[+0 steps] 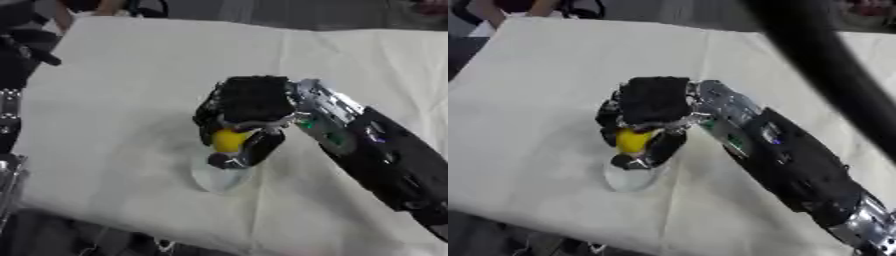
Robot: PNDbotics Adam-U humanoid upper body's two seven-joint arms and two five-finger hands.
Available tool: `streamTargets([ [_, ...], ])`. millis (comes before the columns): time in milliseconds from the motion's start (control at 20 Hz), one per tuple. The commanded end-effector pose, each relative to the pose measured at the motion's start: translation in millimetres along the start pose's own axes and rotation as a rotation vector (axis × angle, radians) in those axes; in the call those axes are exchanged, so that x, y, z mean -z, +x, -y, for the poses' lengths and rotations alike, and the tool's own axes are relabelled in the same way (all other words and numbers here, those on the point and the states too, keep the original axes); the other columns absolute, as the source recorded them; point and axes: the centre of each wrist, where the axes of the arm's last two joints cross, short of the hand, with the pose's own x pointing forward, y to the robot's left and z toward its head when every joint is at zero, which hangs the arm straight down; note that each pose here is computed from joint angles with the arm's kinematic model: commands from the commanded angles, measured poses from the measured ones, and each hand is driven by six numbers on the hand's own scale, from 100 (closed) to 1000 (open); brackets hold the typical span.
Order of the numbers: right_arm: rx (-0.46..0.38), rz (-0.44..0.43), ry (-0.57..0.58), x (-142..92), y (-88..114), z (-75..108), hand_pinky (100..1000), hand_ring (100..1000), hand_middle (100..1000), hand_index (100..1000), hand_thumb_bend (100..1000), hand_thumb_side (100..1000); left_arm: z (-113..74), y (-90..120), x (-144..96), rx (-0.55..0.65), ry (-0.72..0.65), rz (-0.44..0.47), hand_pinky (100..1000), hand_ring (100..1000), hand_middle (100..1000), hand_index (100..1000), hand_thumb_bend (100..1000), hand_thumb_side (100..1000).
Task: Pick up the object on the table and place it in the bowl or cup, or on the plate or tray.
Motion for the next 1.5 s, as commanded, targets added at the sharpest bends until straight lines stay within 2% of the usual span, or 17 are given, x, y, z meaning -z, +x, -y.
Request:
streamTargets([
  [50, -0.079, -0.005, -0.059, -3, 1, 20.5, 100, 100, 147, 263, 100, 695, -8.7, 3, 6, 0.034, -0.005, 0.025, 476, 673, 771, 792, 292, 849],
  [100, -0.099, -0.002, -0.076, -3, 2, 22.5, 100, 291, 328, 414, 100, 810, -8.6, 3, 6, 0.034, -0.005, 0.025, 475, 673, 771, 792, 292, 849],
  [150, -0.119, 0.003, -0.091, -3, 3, 24.1, 100, 274, 312, 402, 100, 810, -8.6, 3, 6, 0.033, -0.006, 0.025, 475, 673, 771, 792, 292, 849],
  [200, -0.133, 0.007, -0.102, -3, 3, 24.3, 100, 407, 454, 514, 100, 851, -8.5, 3, 6, 0.033, -0.006, 0.025, 475, 673, 770, 792, 292, 849],
  [250, -0.143, 0.01, -0.11, -3, 4, 23.6, 100, 380, 424, 492, 100, 845, -8.4, 3, 6, 0.033, -0.005, 0.024, 475, 673, 770, 792, 292, 849],
  [300, -0.149, 0.012, -0.116, -3, 4, 22.1, 302, 542, 592, 632, 100, 878, -8.3, 3, 6, 0.032, -0.005, 0.024, 474, 673, 770, 792, 293, 849],
  [350, -0.15, 0.015, -0.12, -3, 3, 20.1, 257, 515, 567, 608, 100, 874, -8.2, 3, 6, 0.031, -0.005, 0.023, 475, 673, 770, 792, 293, 849],
  [400, -0.151, 0.018, -0.122, -3, 3, 18.4, 453, 650, 688, 693, 100, 897, -8.1, 2, 5, 0.031, -0.005, 0.023, 474, 673, 770, 792, 293, 850],
  [550, -0.152, 0.022, -0.123, -3, 2, 14.4, 570, 743, 762, 742, 100, 920, -7.9, 2, 5, 0.03, -0.004, 0.021, 474, 673, 770, 793, 294, 850],
  [700, -0.153, 0.018, -0.118, -3, 1, 11.7, 594, 761, 779, 755, 100, 923, -7.8, 2, 5, 0.029, -0.004, 0.02, 473, 673, 769, 793, 294, 850],
  [1100, -0.16, 0.002, -0.118, -6, -1, 11.5, 582, 751, 781, 755, 100, 931, -7.4, 2, 4, 0.028, -0.005, 0.017, 472, 673, 769, 793, 295, 850],
  [1300, -0.133, -0.081, -0.154, -25, -9, 14.4, 543, 734, 782, 766, 100, 933, -8.3, 2, 3, 0.03, -0.003, 0.013, 472, 673, 768, 794, 294, 850],
  [1500, -0.119, -0.193, -0.191, -61, -15, 25.5, 501, 709, 782, 759, 100, 934, -7.7, 1, 3, 0.027, 0.005, 0.011, 472, 675, 768, 796, 296, 850],
])
